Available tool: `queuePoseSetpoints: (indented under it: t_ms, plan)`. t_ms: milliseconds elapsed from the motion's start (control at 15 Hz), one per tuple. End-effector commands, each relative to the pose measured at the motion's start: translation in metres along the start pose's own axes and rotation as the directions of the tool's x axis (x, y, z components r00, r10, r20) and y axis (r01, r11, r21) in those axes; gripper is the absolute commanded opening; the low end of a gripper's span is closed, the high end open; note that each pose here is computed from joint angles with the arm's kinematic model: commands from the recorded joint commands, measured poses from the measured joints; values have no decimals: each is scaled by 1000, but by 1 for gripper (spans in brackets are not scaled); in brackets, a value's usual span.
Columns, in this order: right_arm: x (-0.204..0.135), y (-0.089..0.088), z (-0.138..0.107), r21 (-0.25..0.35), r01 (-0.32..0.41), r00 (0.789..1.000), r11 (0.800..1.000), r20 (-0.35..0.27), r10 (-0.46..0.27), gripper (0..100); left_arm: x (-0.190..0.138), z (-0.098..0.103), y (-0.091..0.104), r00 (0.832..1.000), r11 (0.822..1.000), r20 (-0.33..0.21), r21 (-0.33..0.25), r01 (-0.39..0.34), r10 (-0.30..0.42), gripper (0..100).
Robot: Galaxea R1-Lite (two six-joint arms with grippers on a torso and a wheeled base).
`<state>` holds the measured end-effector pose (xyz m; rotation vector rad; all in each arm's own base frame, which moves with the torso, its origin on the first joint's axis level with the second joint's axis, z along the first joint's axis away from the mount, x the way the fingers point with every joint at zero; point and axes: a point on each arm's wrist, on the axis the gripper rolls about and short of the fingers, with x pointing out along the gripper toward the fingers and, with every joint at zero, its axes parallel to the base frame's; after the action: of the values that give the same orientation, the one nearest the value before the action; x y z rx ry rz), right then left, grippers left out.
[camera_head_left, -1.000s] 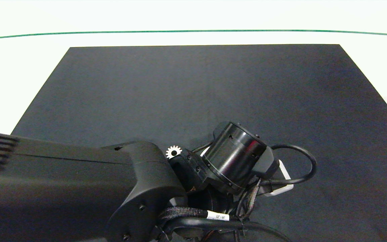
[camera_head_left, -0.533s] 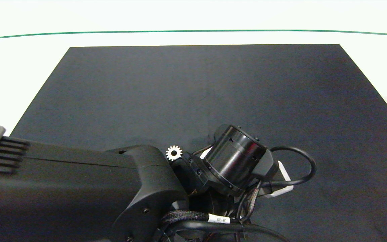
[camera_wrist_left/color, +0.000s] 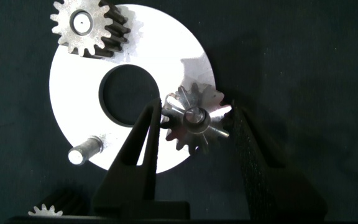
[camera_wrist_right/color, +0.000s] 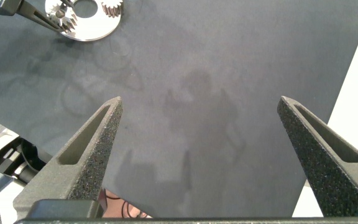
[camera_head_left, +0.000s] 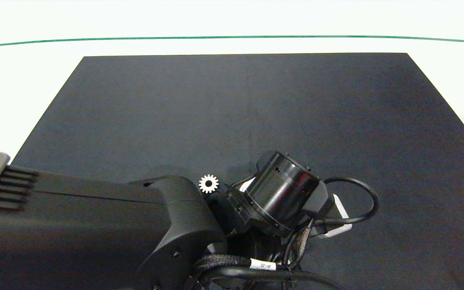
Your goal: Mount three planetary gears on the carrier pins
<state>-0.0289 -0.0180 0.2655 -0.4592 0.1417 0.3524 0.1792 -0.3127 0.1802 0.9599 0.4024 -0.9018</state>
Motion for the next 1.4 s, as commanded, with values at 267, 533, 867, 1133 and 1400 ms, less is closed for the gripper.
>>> queuePoseSetpoints:
  t_ms: [267, 533, 867, 1133, 1400]
  plan:
    - [0, 0, 0, -4, -2, 1000, 1000, -4, 2, 100, -10, 1, 2, 1000, 1000, 12, 0, -5, 5, 100]
    - [0, 0, -1, -4, -2, 1000, 1000, -4, 2, 100, -73, -5, 36, 998, 998, 36, -37, -58, 59, 100]
    - [0, 0, -1, -2, -2, 1000, 1000, -3, 2, 100, -106, -52, 78, 983, 972, -49, -145, -184, 179, 100]
    - [0, 0, -1, -3, -1, 1000, 1000, -5, 1, 100, -89, -65, 80, 987, 970, -15, -184, -158, 158, 100]
    - [0, 1, -2, -5, -6, 1000, 1000, -18, 6, 100, -66, -81, 80, 994, 970, -3, -216, -111, 113, 100]
